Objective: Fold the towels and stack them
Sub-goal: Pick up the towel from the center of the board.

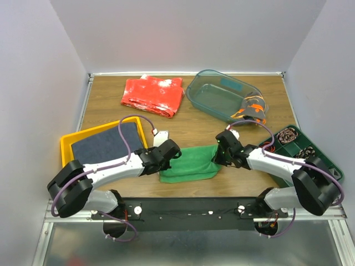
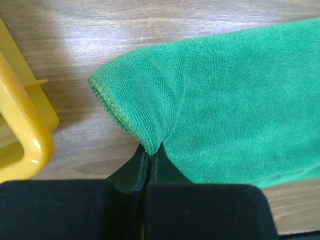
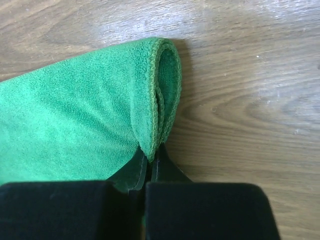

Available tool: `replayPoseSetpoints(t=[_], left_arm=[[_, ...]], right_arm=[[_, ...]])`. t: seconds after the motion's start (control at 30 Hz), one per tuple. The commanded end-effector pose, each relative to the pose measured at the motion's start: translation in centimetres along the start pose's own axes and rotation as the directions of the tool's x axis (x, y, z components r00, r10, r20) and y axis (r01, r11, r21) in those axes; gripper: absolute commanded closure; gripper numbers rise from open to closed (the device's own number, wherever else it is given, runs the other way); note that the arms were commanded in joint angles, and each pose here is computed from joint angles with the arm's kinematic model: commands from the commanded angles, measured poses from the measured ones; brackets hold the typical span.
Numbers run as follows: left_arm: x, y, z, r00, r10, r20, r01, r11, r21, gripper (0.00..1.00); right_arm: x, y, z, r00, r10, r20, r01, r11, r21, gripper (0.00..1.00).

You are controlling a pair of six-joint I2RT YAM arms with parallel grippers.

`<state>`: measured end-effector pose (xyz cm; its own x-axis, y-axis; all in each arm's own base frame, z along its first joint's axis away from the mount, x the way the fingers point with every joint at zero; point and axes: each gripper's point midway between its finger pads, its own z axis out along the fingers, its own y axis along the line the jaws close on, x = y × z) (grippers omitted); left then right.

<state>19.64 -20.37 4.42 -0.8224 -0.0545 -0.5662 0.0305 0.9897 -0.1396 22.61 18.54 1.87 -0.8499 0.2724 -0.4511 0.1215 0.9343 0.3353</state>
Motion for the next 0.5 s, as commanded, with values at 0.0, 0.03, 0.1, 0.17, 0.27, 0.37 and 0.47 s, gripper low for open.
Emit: replayPoseSetpoints(t=[0.0, 0.03, 0.1, 0.17, 0.27, 0.37, 0.47], left_arm=[[-2.9, -0.1, -2.5, 0.994, 0.015, 0.107, -0.015, 1.000, 0.002, 1.00], [-3.8, -0.3, -3.2, 0.992, 0.011, 0.127, -0.012, 1.000, 0.009, 1.00], [-4.8, 0.0, -4.5, 0.988, 0.008, 0.156, -0.009, 1.000, 0.009, 1.00], [-6.0, -0.2, -5.6, 0.982, 0.000, 0.186, -0.003, 1.000, 0.018, 1.00], [-7.4, 0.4, -7.2, 0.976, 0.000, 0.219, 0.002, 1.000, -0.008, 1.00], [-8.6, 1.9, -8.4, 0.971, -0.009, 0.239, 0.023, 0.998, -0.058, 1.00], [-9.5, 4.2, -9.2, 0.967, -0.050, 0.249, 0.077, 0.992, -0.100, 1.00]], right_arm=[[-1.8, -0.1, -2.2, 0.999, -0.027, 0.036, 0.024, 0.998, 0.058, 0.99], [-3.0, 1.1, -2.9, 0.997, -0.035, 0.062, 0.033, 0.999, 0.028, 0.99], [-3.9, 2.1, -4.1, 0.996, -0.044, 0.074, 0.044, 0.999, 0.000, 0.99], [-5.1, 3.4, -5.1, 0.994, -0.050, 0.095, 0.054, 0.998, -0.034, 0.99], [-6.6, 5.1, -6.4, 0.991, -0.060, 0.117, 0.069, 0.995, -0.070, 0.99], [-7.5, 7.0, -7.1, 0.991, -0.069, 0.117, 0.082, 0.989, -0.119, 0.99], [-9.0, 10.1, -7.9, 0.988, -0.083, 0.129, 0.106, 0.978, -0.181, 0.99]])
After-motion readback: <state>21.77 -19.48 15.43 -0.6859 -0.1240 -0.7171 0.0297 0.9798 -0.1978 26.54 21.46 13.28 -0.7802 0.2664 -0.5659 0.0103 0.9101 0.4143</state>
